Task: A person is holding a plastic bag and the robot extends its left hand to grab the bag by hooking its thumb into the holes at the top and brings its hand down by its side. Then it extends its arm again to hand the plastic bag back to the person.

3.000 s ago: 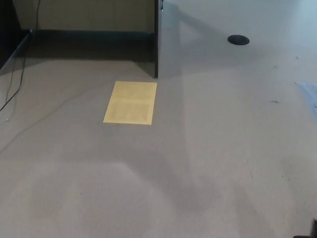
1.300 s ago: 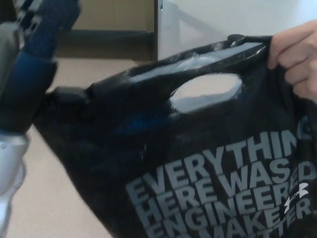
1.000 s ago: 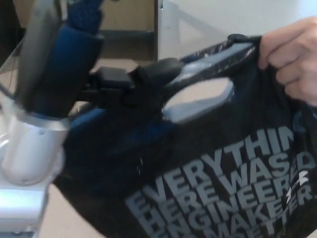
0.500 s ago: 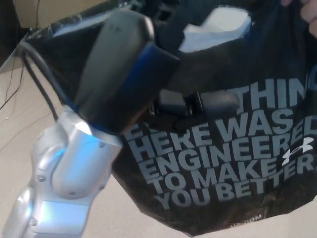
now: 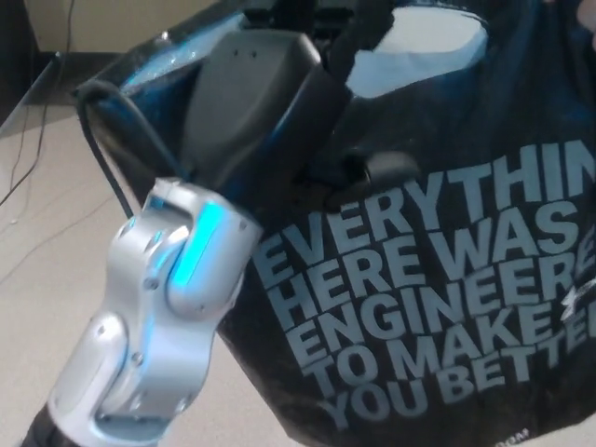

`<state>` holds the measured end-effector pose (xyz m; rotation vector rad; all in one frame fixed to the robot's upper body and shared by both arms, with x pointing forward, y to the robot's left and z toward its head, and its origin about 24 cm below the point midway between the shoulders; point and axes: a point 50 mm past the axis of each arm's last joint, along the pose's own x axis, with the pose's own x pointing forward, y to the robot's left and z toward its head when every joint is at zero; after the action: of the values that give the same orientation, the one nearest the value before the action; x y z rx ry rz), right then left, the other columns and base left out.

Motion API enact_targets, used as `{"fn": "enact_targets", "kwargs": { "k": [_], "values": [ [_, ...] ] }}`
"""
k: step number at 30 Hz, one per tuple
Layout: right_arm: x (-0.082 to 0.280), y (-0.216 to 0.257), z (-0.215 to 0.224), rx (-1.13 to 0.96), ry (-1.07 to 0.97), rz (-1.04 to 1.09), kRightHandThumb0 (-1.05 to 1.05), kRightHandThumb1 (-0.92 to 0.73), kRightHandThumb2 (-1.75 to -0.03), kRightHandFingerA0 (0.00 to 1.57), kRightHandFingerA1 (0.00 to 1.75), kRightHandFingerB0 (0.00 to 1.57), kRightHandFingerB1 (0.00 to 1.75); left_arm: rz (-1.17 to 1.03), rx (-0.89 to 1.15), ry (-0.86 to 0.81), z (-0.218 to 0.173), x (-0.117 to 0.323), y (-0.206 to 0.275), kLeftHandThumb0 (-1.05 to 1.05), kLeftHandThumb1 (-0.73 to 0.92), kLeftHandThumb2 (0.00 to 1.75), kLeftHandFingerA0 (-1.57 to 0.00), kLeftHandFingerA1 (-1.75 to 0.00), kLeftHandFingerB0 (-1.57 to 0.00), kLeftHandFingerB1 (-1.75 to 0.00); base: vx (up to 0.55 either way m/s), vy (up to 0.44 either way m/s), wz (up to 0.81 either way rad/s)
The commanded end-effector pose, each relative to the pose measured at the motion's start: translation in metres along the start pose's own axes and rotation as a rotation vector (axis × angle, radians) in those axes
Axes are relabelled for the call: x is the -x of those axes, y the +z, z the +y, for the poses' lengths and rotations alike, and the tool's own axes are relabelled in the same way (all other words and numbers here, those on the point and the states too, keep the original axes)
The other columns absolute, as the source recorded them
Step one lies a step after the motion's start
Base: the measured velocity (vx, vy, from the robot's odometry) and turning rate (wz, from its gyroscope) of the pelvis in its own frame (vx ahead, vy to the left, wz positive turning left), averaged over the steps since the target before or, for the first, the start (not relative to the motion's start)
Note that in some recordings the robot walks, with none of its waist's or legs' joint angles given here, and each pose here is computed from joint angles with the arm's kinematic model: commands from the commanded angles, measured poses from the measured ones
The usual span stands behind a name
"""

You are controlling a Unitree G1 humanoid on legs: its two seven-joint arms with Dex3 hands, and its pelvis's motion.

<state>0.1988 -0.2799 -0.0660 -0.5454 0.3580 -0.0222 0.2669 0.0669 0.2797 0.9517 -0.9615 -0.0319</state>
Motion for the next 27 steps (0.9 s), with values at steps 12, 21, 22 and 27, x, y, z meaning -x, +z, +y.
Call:
{"fn": "enact_targets", "kwargs": {
  "k": [12,21,22,27],
  "values": [
    [0.003,-0.003,-0.007,0.006,-0.01,0.006,-0.49,-0.59,-0.86,0.53,0.59,0.32,0.48,-0.088,-0.289,0.369,0.017,-0.008,0.004,-0.57,0.48,0.55,-0.19,-0.33,-0.16,-0.27,0.0,0.0,0.0],
    [0.002,-0.001,-0.007,0.001,-0.01,-0.004,-0.5,-0.59,-0.87,0.52,0.59,0.33,0.48,-0.105,-0.309,0.408,0.013,-0.015,0.008,-0.33,0.3,0.88,0.0,-0.49,0.0,-0.48,0.0,0.0,0.0],
    [0.002,-0.001,-0.008,0.007,-0.01,-0.006,-0.5,-0.59,-0.87,0.53,0.6,0.33,0.48,-0.107,-0.315,0.413,0.013,-0.016,0.009,-0.33,0.29,0.87,-0.01,-0.49,0.0,-0.47,0.0,0.0,0.0],
    [0.001,0.0,-0.008,0.011,-0.008,-0.008,-0.5,-0.59,-0.87,0.53,0.6,0.33,0.48,-0.113,-0.302,0.414,0.009,-0.022,0.014,-0.59,0.51,0.55,-0.19,-0.33,-0.17,-0.27,0.0,0.0,0.0]
  ]
}}
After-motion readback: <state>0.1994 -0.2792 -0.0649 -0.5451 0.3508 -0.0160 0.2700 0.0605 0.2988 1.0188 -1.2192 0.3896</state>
